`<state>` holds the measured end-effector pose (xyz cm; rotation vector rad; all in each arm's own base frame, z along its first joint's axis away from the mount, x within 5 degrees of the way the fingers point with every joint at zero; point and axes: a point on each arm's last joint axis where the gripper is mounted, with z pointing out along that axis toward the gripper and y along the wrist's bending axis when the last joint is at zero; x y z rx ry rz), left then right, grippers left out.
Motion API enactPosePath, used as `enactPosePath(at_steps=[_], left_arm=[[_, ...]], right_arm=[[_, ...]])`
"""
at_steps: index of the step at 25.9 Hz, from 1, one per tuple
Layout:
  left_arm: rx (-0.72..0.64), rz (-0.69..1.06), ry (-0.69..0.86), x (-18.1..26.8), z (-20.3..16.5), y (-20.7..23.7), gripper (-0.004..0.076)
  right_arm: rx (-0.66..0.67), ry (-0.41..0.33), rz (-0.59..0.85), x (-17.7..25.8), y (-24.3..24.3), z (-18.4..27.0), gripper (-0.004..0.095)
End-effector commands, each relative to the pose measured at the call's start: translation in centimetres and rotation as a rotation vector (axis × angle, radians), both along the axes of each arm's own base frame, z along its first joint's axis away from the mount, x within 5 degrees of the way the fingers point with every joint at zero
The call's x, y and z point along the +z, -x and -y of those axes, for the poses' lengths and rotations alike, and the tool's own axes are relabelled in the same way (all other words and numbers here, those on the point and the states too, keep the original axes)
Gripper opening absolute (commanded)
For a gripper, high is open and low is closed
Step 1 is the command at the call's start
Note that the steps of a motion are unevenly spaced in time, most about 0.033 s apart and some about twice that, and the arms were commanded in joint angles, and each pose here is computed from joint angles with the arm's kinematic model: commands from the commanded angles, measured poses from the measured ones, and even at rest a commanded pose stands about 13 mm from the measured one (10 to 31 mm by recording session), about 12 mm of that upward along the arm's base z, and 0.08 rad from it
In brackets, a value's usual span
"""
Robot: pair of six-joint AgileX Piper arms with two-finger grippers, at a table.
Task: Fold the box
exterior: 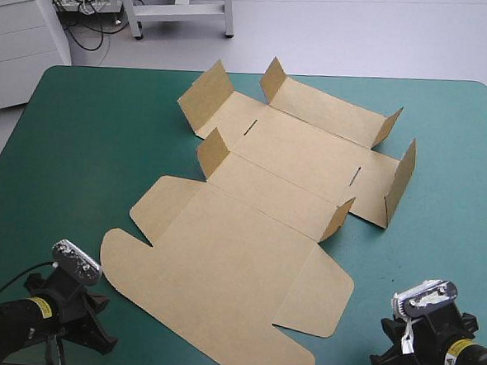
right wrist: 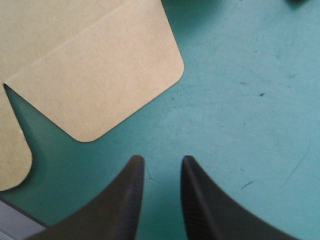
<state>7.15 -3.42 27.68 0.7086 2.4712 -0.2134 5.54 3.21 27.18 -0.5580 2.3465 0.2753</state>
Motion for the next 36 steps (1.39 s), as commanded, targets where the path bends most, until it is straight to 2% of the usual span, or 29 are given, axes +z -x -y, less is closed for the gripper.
enactPosePath(at_steps=[1,2,4,7,11,15,19,25,30,36], left_arm=[[0.000,0.056,0.034,0.9,0.3,-0.4,-0.0032],[0.000,0.056,0.034,0.9,0.3,-0.4,-0.0032],[0.000,0.056,0.034,0.9,0.3,-0.4,-0.0032],[0.000,0.056,0.034,0.9,0.3,-0.4,-0.0032],[0.000,0.056,0.034,0.9,0.3,-0.4,-0.0032],[0.001,0.057,0.031,0.9,0.3,-0.5,-0.0032],[0.001,0.060,0.036,1.0,0.3,-0.5,-0.0032],[0.004,0.058,0.043,1.0,0.3,-0.5,-0.0032],[0.004,0.056,0.042,1.0,0.3,-0.5,-0.0032],[0.003,0.051,0.059,1.0,0.5,-0.4,-0.0032]], right_arm=[[-0.031,-0.090,0.094,2.6,-0.5,-0.3,0.0559],[-0.066,-0.127,0.104,3.4,-0.5,-0.2,0.0723],[-0.099,-0.179,0.124,4.3,-0.6,-0.2,0.0792],[-0.146,-0.216,0.092,5.3,-1.7,-0.7,0.0792],[-0.182,-0.212,0.005,5.8,-4.0,-1.9,0.0792],[-0.196,-0.172,-0.072,6.0,-7.9,-3.6,0.0792],[-0.234,-0.196,-0.099,6.3,-10.9,-5.0,0.0792],[-0.370,-0.314,-0.138,5.2,-15.1,-6.9,0.0792],[-0.495,-0.347,-0.217,3.0,-17.5,-6.9,0.0792],[-0.537,-0.443,-0.191,2.8,-19.1,-6.7,0.0792]])
